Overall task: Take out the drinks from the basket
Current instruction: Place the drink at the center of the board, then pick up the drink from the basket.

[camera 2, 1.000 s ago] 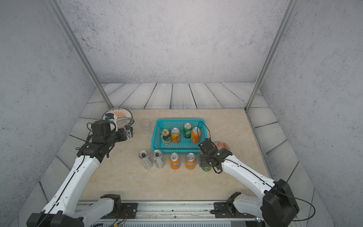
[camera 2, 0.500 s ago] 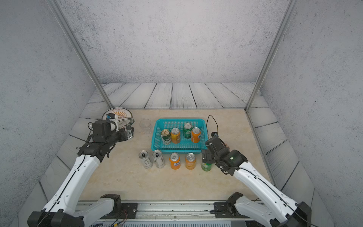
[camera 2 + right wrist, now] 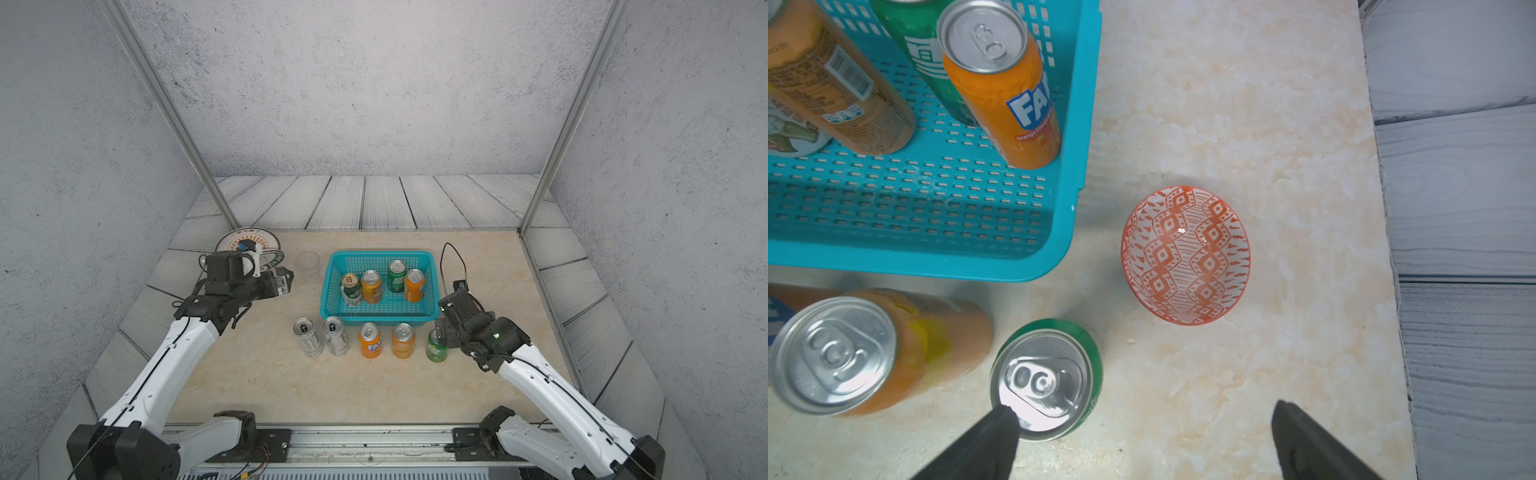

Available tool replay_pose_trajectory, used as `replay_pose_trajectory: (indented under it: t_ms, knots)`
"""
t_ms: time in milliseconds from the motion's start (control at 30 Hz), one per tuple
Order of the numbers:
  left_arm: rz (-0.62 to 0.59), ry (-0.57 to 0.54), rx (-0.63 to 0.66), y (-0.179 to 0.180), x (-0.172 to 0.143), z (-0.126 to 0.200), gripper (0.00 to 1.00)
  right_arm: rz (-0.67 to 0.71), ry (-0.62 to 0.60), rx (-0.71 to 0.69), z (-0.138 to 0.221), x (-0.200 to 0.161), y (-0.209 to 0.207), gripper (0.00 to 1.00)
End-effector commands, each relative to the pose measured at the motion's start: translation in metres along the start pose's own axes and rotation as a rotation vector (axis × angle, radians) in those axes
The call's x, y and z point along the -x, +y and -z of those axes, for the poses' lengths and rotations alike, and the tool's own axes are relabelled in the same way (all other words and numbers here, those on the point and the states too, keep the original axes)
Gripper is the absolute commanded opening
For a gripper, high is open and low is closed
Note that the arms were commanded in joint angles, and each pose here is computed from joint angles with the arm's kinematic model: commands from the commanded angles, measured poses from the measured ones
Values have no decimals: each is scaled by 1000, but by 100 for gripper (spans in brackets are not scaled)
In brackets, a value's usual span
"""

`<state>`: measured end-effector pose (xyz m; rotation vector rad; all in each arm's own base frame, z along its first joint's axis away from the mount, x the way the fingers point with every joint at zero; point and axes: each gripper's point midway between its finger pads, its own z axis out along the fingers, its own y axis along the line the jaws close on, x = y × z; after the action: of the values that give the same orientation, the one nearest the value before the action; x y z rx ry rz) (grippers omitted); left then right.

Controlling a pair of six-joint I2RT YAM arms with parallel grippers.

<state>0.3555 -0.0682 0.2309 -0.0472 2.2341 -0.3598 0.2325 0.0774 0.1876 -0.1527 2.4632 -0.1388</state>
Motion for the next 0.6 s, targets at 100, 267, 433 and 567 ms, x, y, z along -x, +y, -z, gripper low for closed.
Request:
replay_pose_trajectory:
  t_ms: [100,267,433,567]
  knots:
    - [-146,119,-94,-49,-8,-13,99,-4,-21,-17,6,2,-8,99]
    - [-285,261,-147,-90,-23,-32,99,-8,-19,-9,5,0,-7,100]
    - [-432,442,-130,-116,-44,-61,100,-12,-18,-11,7,-2,-10,99]
    - [-508,554,-105,-123,-58,-83,100,-16,-36,-16,12,-1,-14,99]
